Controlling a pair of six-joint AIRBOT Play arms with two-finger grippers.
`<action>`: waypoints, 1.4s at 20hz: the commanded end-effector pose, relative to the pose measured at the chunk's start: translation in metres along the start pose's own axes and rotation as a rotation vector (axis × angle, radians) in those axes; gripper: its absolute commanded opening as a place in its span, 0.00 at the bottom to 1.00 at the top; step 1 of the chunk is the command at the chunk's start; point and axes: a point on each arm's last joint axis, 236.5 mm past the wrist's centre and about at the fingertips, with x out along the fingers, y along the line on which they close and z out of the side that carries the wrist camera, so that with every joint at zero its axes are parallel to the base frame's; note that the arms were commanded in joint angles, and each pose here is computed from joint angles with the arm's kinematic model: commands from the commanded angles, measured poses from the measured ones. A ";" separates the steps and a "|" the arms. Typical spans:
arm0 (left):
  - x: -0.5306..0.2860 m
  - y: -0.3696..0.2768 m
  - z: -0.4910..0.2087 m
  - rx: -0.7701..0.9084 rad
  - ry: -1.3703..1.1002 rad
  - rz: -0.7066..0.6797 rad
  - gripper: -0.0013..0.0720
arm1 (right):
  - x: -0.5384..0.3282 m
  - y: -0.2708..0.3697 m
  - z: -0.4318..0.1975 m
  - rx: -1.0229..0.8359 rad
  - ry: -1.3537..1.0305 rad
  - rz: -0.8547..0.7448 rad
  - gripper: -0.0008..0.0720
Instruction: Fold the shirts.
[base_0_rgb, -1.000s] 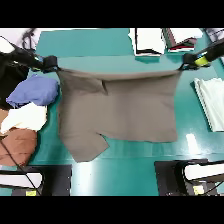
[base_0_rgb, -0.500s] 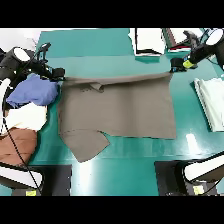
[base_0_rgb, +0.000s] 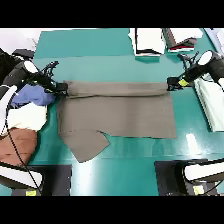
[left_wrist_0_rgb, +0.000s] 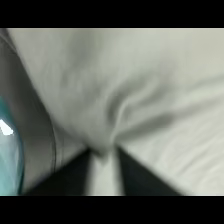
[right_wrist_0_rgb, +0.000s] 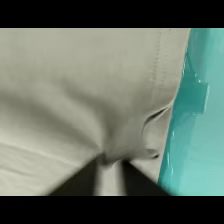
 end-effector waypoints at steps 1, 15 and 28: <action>-0.009 -0.005 -0.005 -0.041 0.004 -0.003 0.68 | -0.015 0.012 0.005 0.033 -0.068 0.060 0.60; -0.073 -0.006 -0.186 -0.130 0.008 0.134 0.68 | -0.001 -0.035 -0.239 0.355 0.274 0.153 0.68; -0.073 -0.008 -0.204 -0.135 0.061 0.132 0.68 | 0.026 0.013 -0.242 0.179 0.278 0.225 0.03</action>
